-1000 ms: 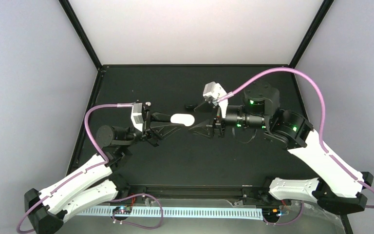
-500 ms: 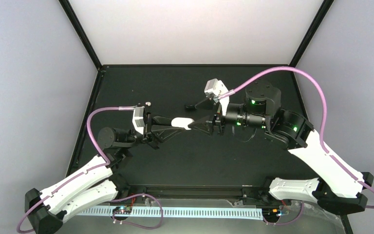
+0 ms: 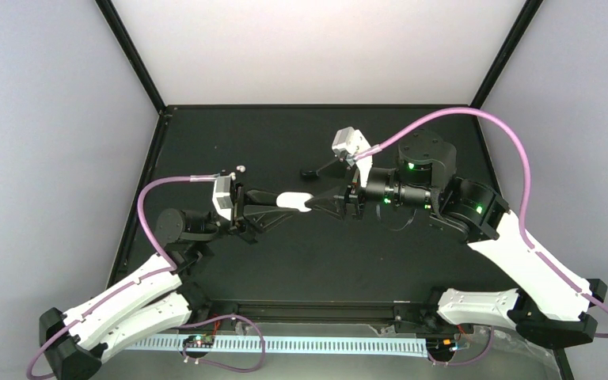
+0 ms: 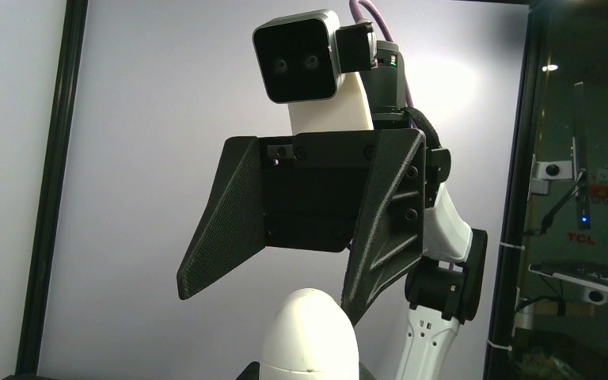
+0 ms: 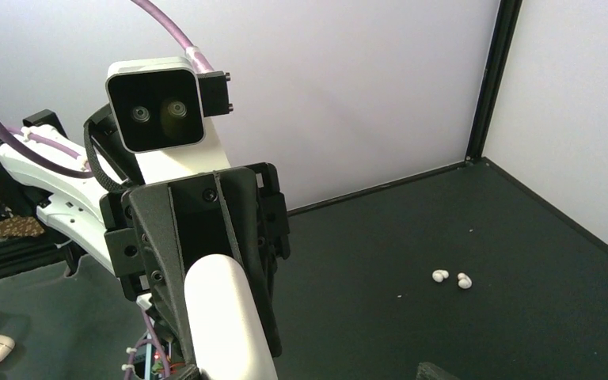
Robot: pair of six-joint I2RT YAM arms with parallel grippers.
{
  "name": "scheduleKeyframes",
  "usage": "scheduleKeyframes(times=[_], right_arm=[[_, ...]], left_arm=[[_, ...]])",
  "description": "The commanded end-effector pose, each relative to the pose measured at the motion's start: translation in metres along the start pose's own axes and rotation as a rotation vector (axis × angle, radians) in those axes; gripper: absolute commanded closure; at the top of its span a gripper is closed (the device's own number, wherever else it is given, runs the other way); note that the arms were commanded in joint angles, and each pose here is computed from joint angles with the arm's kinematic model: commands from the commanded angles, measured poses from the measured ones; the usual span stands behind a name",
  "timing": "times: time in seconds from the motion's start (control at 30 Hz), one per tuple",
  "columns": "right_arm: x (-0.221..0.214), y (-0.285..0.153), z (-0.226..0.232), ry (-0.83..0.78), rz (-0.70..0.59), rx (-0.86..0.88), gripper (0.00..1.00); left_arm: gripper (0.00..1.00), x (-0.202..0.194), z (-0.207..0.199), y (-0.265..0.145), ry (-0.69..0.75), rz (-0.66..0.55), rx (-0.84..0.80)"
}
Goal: Insert the wireless bluetooth earbuds into the charging case
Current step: Open the charging case.
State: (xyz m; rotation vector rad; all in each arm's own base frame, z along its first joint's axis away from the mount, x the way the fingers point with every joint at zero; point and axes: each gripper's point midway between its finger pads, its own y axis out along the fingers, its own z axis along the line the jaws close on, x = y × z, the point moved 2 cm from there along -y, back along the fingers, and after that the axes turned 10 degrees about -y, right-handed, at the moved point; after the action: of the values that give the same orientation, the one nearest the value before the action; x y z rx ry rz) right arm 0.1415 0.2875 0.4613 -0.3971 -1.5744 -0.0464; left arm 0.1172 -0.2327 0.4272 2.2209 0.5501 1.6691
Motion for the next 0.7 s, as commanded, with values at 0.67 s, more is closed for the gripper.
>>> scheduleKeyframes(times=[0.67], right_arm=[[0.002,0.006,-0.004,0.040,-0.019,-0.022,0.31]], left_arm=[[0.98,0.004,-0.017,0.000,0.045,0.001,-0.057]])
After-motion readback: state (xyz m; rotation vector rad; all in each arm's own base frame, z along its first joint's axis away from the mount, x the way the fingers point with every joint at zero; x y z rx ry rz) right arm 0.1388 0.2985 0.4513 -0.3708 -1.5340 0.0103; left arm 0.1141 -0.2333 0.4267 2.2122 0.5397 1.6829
